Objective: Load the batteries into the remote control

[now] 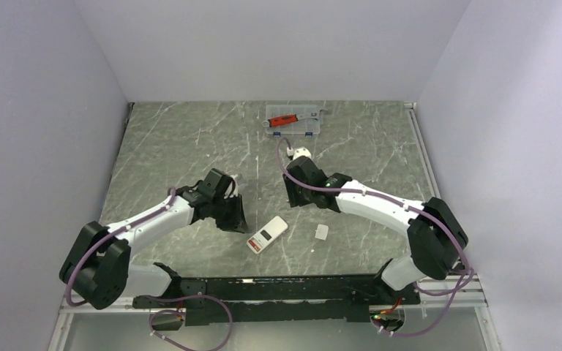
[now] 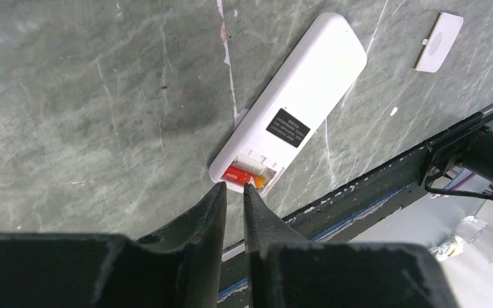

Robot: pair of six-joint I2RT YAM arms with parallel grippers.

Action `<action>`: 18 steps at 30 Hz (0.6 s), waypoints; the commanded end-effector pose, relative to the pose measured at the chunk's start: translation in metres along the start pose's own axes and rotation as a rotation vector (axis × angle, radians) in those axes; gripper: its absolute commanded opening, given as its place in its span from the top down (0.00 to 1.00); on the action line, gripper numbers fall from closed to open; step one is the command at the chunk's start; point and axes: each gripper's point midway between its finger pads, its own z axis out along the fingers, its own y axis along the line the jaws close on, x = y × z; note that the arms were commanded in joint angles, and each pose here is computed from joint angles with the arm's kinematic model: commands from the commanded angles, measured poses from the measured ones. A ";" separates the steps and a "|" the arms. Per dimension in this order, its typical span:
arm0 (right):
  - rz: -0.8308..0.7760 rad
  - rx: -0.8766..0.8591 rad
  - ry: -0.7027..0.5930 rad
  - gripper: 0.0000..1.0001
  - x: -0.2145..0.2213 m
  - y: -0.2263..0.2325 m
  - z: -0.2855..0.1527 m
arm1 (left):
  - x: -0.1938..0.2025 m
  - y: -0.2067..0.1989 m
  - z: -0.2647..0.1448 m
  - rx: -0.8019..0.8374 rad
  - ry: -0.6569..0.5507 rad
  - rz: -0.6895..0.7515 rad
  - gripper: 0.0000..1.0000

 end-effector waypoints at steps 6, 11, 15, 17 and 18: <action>-0.078 -0.038 -0.025 0.54 -0.040 0.000 0.014 | -0.004 -0.003 -0.024 -0.019 -0.062 0.003 0.65; -0.114 -0.067 0.016 0.54 -0.040 0.002 0.026 | -0.003 -0.003 -0.033 -0.022 -0.085 -0.003 0.54; -0.145 -0.091 0.072 0.54 -0.033 0.005 0.036 | -0.004 -0.005 -0.039 -0.018 -0.101 -0.007 0.47; -0.161 -0.099 0.097 0.57 -0.029 0.007 0.041 | -0.003 -0.005 -0.041 -0.018 -0.106 -0.008 0.45; -0.164 -0.100 0.110 0.58 -0.027 0.007 0.044 | -0.003 -0.005 -0.042 -0.015 -0.108 -0.009 0.44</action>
